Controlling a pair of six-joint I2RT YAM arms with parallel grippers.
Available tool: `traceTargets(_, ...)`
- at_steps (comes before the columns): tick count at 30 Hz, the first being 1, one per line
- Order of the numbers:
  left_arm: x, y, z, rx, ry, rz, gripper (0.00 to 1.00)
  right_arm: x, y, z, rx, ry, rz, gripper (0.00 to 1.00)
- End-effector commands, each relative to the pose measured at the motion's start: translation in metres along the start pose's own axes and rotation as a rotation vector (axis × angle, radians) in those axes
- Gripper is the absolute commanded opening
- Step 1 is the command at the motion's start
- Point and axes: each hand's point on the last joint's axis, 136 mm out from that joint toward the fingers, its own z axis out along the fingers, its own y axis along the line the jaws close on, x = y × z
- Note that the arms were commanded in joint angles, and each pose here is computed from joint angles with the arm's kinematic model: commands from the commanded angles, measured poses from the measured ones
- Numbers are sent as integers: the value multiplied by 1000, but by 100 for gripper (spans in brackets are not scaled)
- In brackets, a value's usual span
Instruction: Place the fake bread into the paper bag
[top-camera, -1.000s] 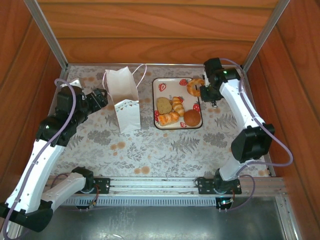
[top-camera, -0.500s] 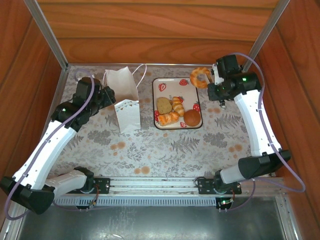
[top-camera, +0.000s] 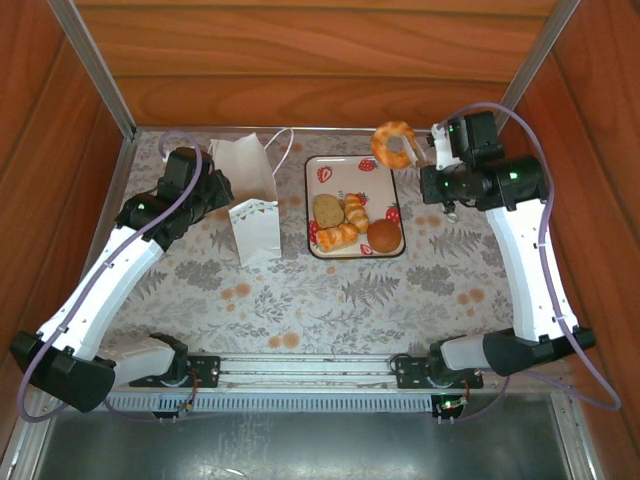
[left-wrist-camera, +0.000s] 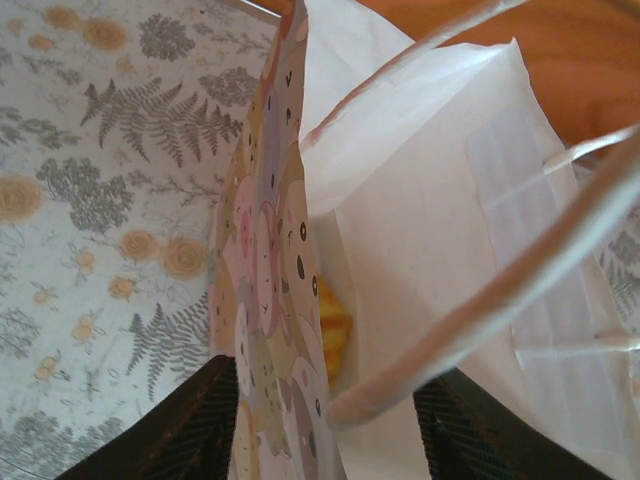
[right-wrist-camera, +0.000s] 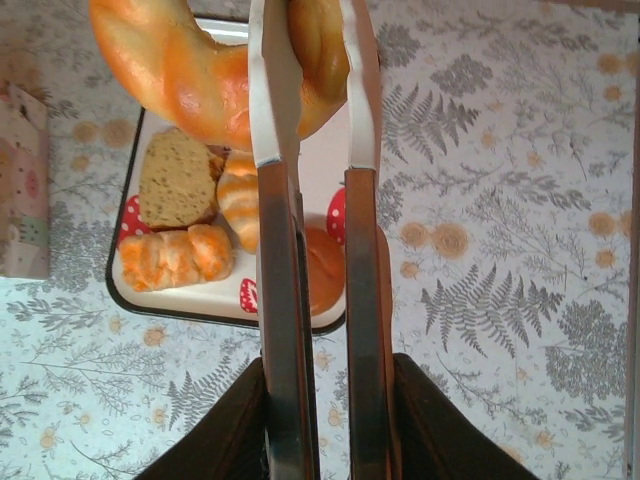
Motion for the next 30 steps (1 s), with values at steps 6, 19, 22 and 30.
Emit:
traceTargets(6,-7,-5,1,1,-21,22,32,-25,29,-37,-62,-126,-93,30)
traceTargets(19,-4,-6,2,9,-12,14,3,-68,110,-50,-176,-224,-264,30)
traceTargets(22,-5,-6,1,13,-19,10,0,-75,129,-50,-205,-239,-292,30)
traceTargets(30,-5,-5,1,14,-25,2,0,-86,174,-28,-230,-224,-356,30)
